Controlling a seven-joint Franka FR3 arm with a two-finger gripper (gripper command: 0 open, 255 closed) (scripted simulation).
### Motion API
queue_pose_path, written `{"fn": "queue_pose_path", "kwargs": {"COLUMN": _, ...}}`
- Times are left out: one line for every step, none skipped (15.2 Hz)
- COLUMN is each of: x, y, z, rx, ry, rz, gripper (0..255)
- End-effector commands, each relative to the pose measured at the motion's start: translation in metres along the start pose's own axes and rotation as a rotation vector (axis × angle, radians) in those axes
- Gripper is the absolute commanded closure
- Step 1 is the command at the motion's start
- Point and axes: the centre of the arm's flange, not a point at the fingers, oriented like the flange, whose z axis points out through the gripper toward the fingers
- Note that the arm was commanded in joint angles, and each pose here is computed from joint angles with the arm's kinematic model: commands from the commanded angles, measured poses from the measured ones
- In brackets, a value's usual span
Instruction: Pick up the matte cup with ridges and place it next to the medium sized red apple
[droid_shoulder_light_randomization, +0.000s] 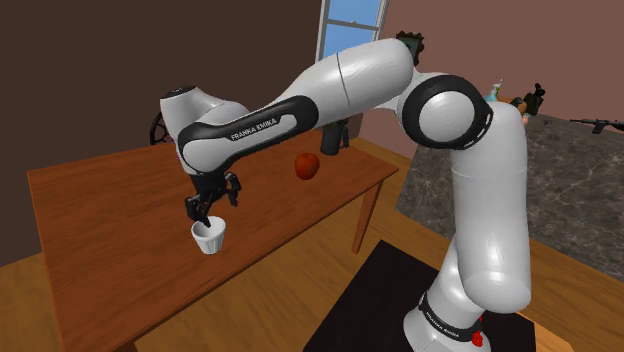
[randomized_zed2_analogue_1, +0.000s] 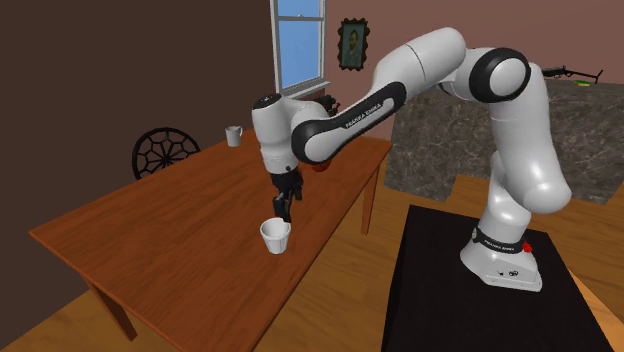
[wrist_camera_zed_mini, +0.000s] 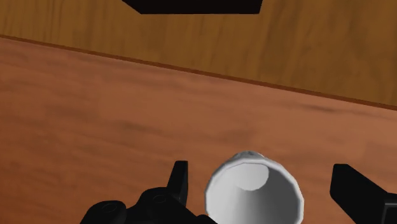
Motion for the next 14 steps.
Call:
{"fn": "queue_pose_path", "kwargs": {"x": 0.020, "y": -0.016, "z": 0.012, "rx": -0.009, "ry": -0.005, "rz": -0.007, "gripper": 0}}
{"fn": "queue_pose_path", "kwargs": {"x": 0.029, "y": -0.024, "z": 0.019, "rx": -0.013, "ry": -0.008, "rz": -0.011, "gripper": 0}}
{"fn": "queue_pose_path", "kwargs": {"x": 0.038, "y": -0.032, "z": 0.026, "rx": -0.017, "ry": -0.011, "rz": -0.015, "gripper": 0}}
{"fn": "queue_pose_path", "kwargs": {"x": 0.047, "y": -0.039, "z": 0.033, "rx": -0.021, "ry": -0.013, "rz": -0.019, "gripper": 0}}
{"fn": "queue_pose_path", "kwargs": {"x": 0.057, "y": -0.047, "z": 0.040, "rx": -0.025, "ry": -0.016, "rz": -0.023, "gripper": 0}}
{"fn": "queue_pose_path", "kwargs": {"x": 0.066, "y": -0.055, "z": 0.047, "rx": -0.029, "ry": -0.019, "rz": -0.027, "gripper": 0}}
{"fn": "queue_pose_path", "kwargs": {"x": 0.075, "y": -0.063, "z": 0.054, "rx": -0.033, "ry": -0.022, "rz": -0.031, "gripper": 0}}
{"fn": "queue_pose_path", "kwargs": {"x": 0.077, "y": -0.065, "z": 0.056, "rx": -0.035, "ry": -0.022, "rz": -0.032, "gripper": 0}}
{"fn": "queue_pose_path", "kwargs": {"x": 0.077, "y": -0.065, "z": 0.061, "rx": -0.035, "ry": -0.022, "rz": -0.032, "gripper": 0}}
{"fn": "queue_pose_path", "kwargs": {"x": 0.077, "y": -0.065, "z": 0.067, "rx": -0.035, "ry": -0.022, "rz": -0.032, "gripper": 0}}
{"fn": "queue_pose_path", "kwargs": {"x": 0.077, "y": -0.064, "z": 0.072, "rx": -0.035, "ry": -0.022, "rz": -0.032, "gripper": 0}}
{"fn": "queue_pose_path", "kwargs": {"x": 0.077, "y": -0.064, "z": 0.077, "rx": -0.035, "ry": -0.022, "rz": -0.032, "gripper": 0}}
{"fn": "queue_pose_path", "kwargs": {"x": 0.077, "y": -0.064, "z": 0.082, "rx": -0.035, "ry": -0.022, "rz": -0.032, "gripper": 0}}
{"fn": "queue_pose_path", "kwargs": {"x": 0.077, "y": -0.064, "z": 0.088, "rx": -0.035, "ry": -0.022, "rz": -0.032, "gripper": 0}}
